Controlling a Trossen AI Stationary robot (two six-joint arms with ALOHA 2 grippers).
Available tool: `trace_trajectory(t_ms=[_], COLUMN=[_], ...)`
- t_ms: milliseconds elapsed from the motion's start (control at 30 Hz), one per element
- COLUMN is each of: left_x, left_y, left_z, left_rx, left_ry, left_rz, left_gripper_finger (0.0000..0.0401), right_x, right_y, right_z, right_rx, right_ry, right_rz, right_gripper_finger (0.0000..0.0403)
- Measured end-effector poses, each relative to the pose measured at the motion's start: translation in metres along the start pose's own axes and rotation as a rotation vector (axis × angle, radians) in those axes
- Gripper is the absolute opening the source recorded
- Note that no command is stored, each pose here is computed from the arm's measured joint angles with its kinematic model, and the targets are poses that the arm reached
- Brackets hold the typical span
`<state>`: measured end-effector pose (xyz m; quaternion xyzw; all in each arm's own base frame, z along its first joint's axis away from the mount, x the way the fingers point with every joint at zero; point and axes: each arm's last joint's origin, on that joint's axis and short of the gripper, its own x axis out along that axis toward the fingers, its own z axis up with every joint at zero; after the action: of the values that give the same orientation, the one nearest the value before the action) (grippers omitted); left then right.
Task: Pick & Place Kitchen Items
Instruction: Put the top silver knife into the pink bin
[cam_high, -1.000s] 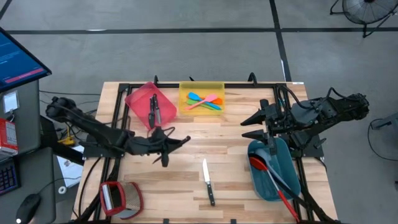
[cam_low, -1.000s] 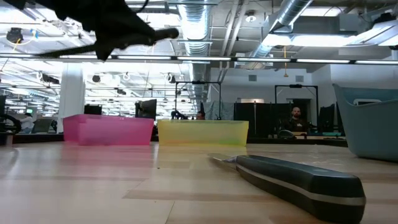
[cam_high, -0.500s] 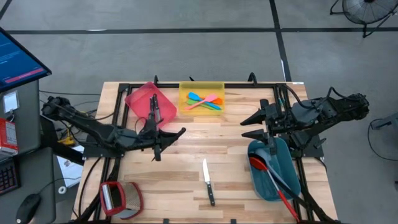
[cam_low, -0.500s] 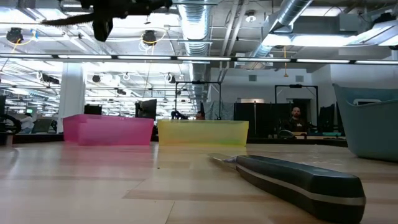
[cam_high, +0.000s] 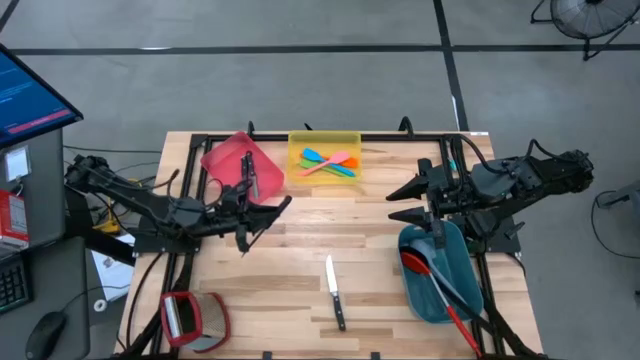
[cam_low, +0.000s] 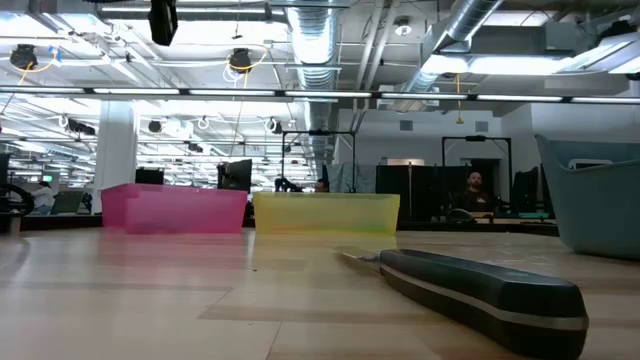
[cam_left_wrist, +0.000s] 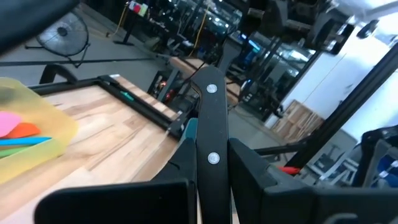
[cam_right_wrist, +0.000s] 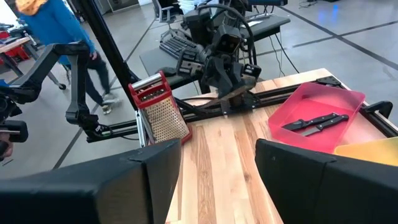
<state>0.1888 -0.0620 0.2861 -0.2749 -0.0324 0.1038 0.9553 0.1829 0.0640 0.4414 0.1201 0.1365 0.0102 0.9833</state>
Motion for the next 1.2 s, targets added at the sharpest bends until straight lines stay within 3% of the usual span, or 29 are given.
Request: trace_trajectory(t_ms=[333,967,1067,1200], left_x=[-0.010,-0.043,-0.044,-0.043], left_y=[-0.002,-0.006,-0.005,0.001], left_z=[0.017,0.060,0.062,0.062], left_rx=[-0.066,-0.205,-0.165,-0.102], left_ry=[-0.075,-0.244,-0.273,-0.350], left_rz=[-0.060,-0.297,-0.259,-0.049], left_gripper_finger=[0.0034,0.0039,0.0038,0.0035], right_x=[0.000,0.000,0.000,0.000], right_y=[0.001,0.001,0.001,0.001], right_z=[0.001,0.002,0.002,0.002], right_rx=[0.004,0.004,-0.002,-0.002], right_ry=[-0.014,-0.017,-0.017,-0.017], right_rz=[0.005,0.006,0.006,0.006], right_gripper_finger=[0.0202,0.0202,0.0202,0.0202])
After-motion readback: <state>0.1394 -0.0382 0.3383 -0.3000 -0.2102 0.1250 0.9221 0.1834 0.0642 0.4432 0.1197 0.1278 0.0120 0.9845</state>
